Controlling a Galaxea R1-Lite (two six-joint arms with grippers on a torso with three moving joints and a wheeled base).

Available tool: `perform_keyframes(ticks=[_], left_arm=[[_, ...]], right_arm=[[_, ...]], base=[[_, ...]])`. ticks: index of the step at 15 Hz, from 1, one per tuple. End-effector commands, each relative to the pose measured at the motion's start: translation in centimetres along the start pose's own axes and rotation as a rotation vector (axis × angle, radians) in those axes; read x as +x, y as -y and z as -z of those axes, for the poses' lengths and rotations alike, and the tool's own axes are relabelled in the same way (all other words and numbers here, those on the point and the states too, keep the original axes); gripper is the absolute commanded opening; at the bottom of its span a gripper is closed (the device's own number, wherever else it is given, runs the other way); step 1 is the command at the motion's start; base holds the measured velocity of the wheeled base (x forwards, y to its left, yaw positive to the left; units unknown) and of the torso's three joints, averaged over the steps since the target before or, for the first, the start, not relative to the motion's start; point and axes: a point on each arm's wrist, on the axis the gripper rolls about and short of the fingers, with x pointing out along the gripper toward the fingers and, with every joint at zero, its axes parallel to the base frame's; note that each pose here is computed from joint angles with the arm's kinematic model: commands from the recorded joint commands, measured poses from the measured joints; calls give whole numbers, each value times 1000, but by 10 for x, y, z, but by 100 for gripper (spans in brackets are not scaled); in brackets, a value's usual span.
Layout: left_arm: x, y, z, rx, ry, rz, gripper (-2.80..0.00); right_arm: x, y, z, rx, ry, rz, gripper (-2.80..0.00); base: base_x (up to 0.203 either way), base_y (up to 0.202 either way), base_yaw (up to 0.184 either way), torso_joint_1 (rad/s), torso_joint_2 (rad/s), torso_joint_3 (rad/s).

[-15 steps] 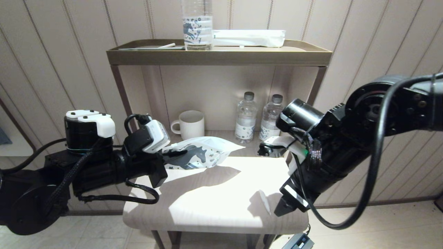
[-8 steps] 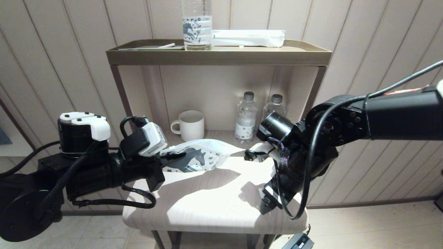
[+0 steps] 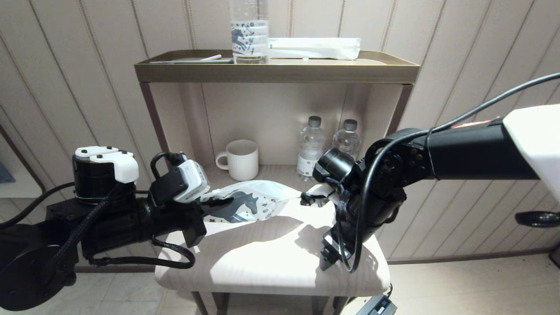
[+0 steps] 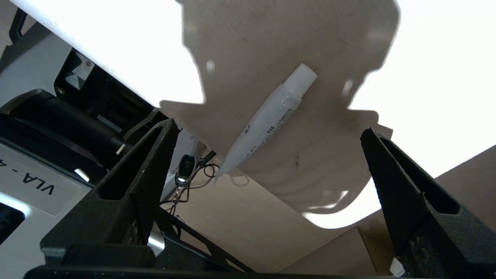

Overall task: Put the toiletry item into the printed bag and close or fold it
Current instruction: Pick up the toothpaste

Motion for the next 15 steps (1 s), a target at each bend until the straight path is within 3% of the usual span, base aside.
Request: perform_keyframes(ticks=[1, 9, 10, 15], left_arm=[[0, 0, 0, 5, 7, 5, -280], [-2, -4, 1, 3, 21, 11, -280], [-3, -5, 2, 1, 26, 18, -280], [-3, -8, 1, 2, 30, 11, -280]], right_arm=[[6, 0, -1, -1, -16, 0, 0], [7, 1, -9, 1, -1, 10, 0], [8, 1, -9, 1, -5, 16, -280], [10, 0, -7, -1, -18, 15, -280]], base=[[0, 0, 0, 0, 0, 0], [0, 0, 0, 0, 0, 0], [0, 0, 0, 0, 0, 0], [0, 0, 0, 0, 0, 0]])
